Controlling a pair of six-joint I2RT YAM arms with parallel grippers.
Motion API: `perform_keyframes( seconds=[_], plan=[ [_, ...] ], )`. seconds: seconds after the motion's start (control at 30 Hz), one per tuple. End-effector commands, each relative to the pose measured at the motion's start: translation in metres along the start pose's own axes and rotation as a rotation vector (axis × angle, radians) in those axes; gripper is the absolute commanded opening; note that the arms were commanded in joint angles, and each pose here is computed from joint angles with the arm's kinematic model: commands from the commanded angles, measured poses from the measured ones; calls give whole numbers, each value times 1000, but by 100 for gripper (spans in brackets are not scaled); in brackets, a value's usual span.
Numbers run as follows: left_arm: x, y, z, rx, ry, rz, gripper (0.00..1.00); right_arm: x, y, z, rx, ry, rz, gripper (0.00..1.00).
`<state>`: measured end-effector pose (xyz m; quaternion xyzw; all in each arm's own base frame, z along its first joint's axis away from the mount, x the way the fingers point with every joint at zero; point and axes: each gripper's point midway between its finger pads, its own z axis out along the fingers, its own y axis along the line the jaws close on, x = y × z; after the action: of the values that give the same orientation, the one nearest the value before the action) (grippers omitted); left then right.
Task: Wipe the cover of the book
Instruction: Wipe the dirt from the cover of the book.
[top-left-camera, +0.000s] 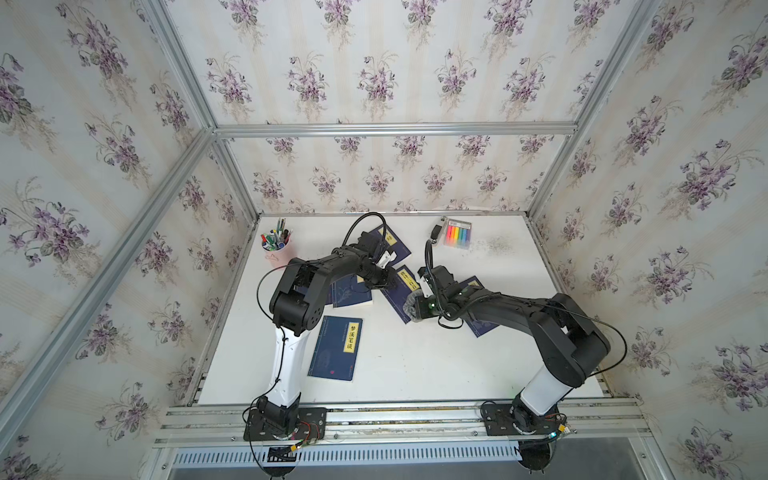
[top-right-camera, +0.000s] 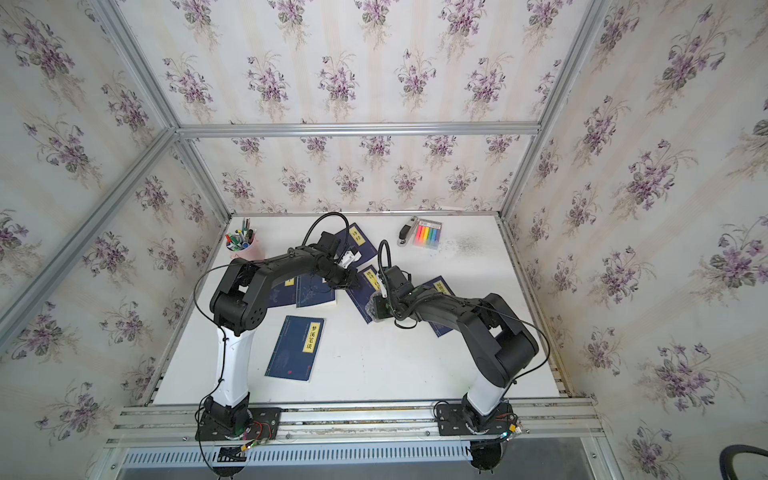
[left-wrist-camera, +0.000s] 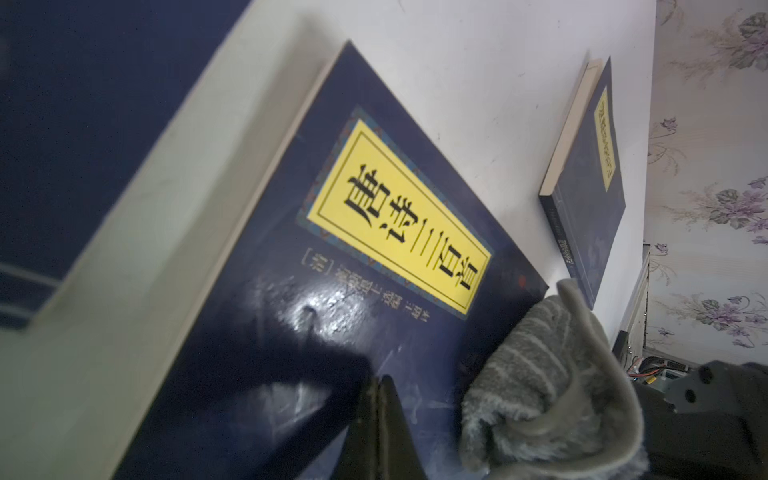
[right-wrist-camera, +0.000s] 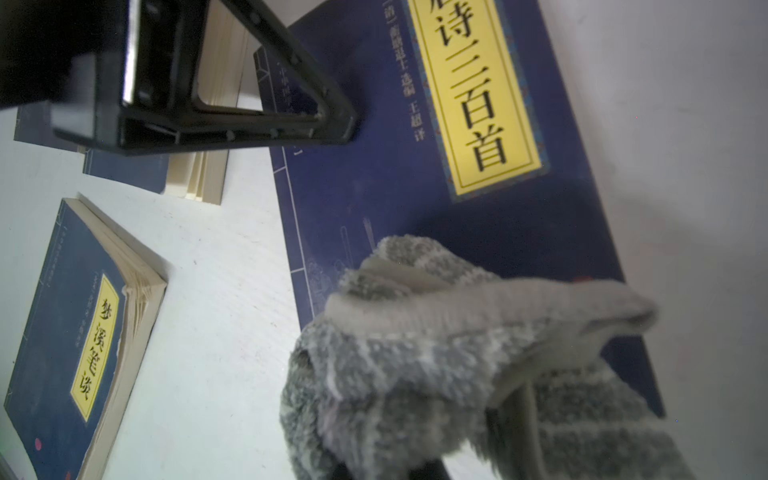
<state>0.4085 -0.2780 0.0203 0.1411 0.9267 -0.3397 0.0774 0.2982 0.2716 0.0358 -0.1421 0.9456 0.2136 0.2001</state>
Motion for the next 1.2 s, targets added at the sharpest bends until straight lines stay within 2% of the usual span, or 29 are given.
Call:
perform_keyframes(
  seconds=[0.0,0.17,0.23,0.4,0.57,0.67,1.0,1.17],
  plan=[
    [13,20,8,-71,46,-54,0,1,11,9,-42,18,-6,0],
    [22,24,15,-51,83,-94,0,29,22,20,-92,106,-47,0],
    [24,26,17,-55,94,-103,0,31,15,21,-71,104,-42,0],
    [26,30,21,-47,108,-120,0,16,9,29,-66,90,-26,0],
    [29,33,24,-50,119,-131,0,-5,20,47,-89,97,-41,0],
    [30,37,25,-61,126,-139,0,-6,24,48,-105,101,-39,0],
    [29,47,27,-56,129,-176,0,56,25,21,-107,148,-19,0],
    [29,47,27,-49,131,-180,0,47,28,36,-90,144,-27,0]
  ],
)
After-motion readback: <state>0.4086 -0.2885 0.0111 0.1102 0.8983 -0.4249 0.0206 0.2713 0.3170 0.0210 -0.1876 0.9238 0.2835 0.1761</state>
